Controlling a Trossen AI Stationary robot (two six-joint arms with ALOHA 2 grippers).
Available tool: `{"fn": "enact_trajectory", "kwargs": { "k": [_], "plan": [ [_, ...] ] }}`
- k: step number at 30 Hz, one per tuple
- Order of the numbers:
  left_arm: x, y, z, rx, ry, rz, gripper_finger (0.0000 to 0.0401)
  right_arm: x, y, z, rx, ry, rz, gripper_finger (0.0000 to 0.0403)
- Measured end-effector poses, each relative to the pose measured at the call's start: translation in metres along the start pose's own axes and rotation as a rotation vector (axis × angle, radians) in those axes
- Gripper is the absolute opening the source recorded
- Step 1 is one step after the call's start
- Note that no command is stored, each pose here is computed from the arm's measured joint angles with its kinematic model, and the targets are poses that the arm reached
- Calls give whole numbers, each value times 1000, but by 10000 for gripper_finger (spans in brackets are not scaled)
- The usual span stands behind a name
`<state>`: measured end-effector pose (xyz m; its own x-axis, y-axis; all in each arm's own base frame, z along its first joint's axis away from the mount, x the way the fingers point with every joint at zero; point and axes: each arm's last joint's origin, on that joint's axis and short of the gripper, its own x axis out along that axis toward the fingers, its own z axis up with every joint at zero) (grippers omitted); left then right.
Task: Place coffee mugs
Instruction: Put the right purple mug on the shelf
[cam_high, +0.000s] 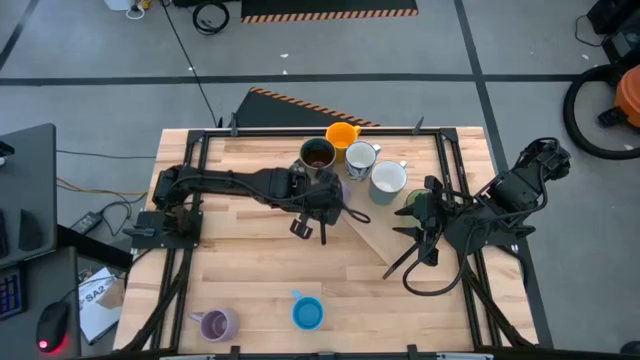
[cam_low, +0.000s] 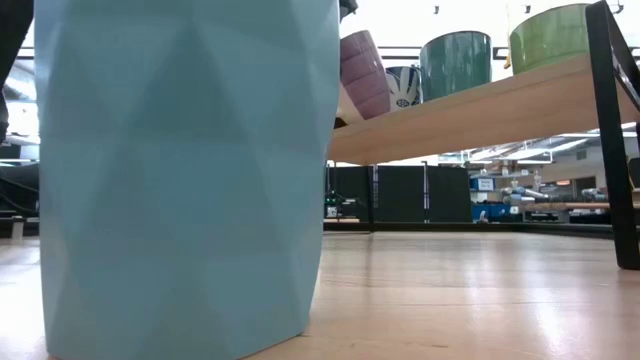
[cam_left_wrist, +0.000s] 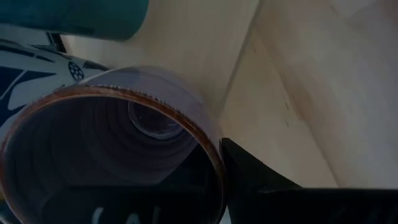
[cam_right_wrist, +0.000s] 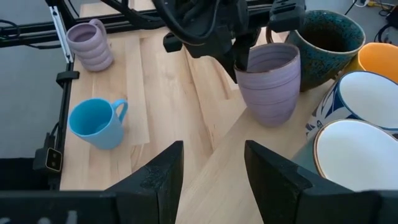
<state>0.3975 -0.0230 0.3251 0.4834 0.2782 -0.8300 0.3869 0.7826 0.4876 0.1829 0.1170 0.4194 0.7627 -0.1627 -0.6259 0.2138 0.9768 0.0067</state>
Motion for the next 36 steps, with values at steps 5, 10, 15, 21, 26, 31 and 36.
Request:
{"fn": "enact_trajectory", "kwargs": {
  "k": [5,10,15,21,26,31,36],
  "plan": [
    [2,4,-2,-8,4,1,33,0,0,0,1,-2,0,176],
    [1,4,-2,-10,-3,-1,46,0,0,0,-5,-5,-1,176],
    [1,5,-1,-26,-15,8,51,0,0,1,-12,-8,-3,176],
    [1,6,1,-40,-36,21,60,0,0,1,-12,-9,-3,176],
    [2,9,2,-68,-46,35,89,0,0,1,-16,-9,-3,176],
    [2,10,4,-82,-64,46,109,0,0,1,-21,-9,-3,176],
    [1,12,7,-94,-100,61,110,0,1,1,-18,-14,1,176]
  ]
}}
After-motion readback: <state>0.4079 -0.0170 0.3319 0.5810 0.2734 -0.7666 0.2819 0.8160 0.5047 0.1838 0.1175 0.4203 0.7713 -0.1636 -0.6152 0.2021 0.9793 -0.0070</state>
